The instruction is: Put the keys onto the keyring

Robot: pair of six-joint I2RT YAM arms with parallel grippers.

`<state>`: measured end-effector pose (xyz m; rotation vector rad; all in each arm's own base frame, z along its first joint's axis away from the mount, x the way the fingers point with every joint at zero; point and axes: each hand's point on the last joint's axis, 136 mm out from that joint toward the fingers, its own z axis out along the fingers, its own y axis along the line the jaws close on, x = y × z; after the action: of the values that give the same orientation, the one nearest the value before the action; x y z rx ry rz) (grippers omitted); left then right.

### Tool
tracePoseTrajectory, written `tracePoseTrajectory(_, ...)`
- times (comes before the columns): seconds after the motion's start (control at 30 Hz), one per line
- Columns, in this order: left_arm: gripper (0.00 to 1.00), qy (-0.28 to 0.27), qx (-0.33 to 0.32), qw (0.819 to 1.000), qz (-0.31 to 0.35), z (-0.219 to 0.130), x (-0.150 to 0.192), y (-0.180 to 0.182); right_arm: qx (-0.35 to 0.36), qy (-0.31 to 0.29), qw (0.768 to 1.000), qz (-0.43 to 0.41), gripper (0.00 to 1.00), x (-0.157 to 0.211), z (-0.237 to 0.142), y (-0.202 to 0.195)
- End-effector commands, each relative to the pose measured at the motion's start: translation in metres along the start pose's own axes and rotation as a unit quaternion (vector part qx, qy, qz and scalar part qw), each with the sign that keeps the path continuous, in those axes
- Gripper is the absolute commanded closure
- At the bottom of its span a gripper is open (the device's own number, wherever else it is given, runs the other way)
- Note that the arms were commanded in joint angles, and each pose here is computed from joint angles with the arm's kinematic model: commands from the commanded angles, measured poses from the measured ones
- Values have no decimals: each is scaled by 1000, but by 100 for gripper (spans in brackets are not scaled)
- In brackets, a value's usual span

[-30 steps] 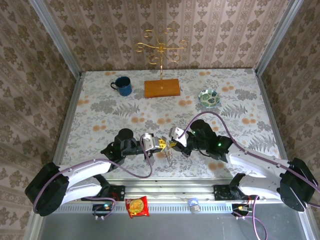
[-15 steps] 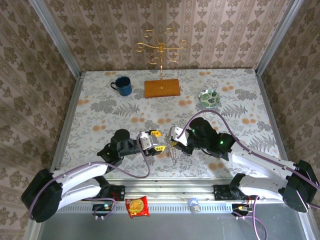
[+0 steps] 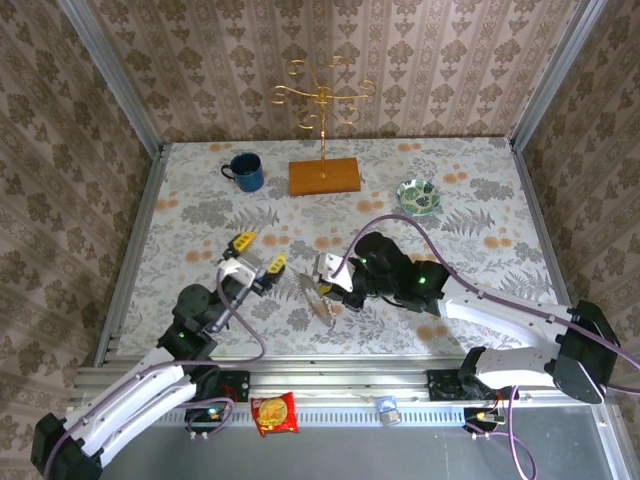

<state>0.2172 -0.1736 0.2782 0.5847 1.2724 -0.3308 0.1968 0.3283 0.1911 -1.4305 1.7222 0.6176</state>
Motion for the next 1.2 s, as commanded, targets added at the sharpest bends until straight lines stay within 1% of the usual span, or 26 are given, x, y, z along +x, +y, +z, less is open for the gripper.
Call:
tracePoseTrajectory(0.0,31,26,-109,993,-34,-9,10,41,-17,-71,997,30,100,-35,11,-1)
tracePoseTrajectory(0.07,31,32,-126,991,-44,-11,12,48,-20,-58,997,40,100,-25,25,-3)
tracePoseTrajectory(0.17,31,46,-130,989,-52,-10,17,50,-8,-23,999,43,100,-2,35,-12)
tracePoseTrajectory(0.23,31,56,-129,989,-54,-8,22,50,-2,21,999,47,100,26,42,-20)
tracePoseTrajectory(0.37,31,75,-119,988,-55,-4,29,48,25,119,992,18,100,73,35,-40)
tracePoseTrajectory(0.47,31,86,-113,988,-59,-1,35,45,43,175,984,-6,100,97,27,-53)
tracePoseTrajectory(0.77,31,106,-101,987,-60,6,48,41,61,273,958,-64,100,140,26,-74)
tracePoseTrajectory(1.0,31,123,-91,986,-63,8,57,38,66,317,942,-87,100,159,31,-85)
tracePoseTrajectory(1.17,31,141,-79,985,-64,10,65,34,68,355,928,-93,95,177,35,-93)
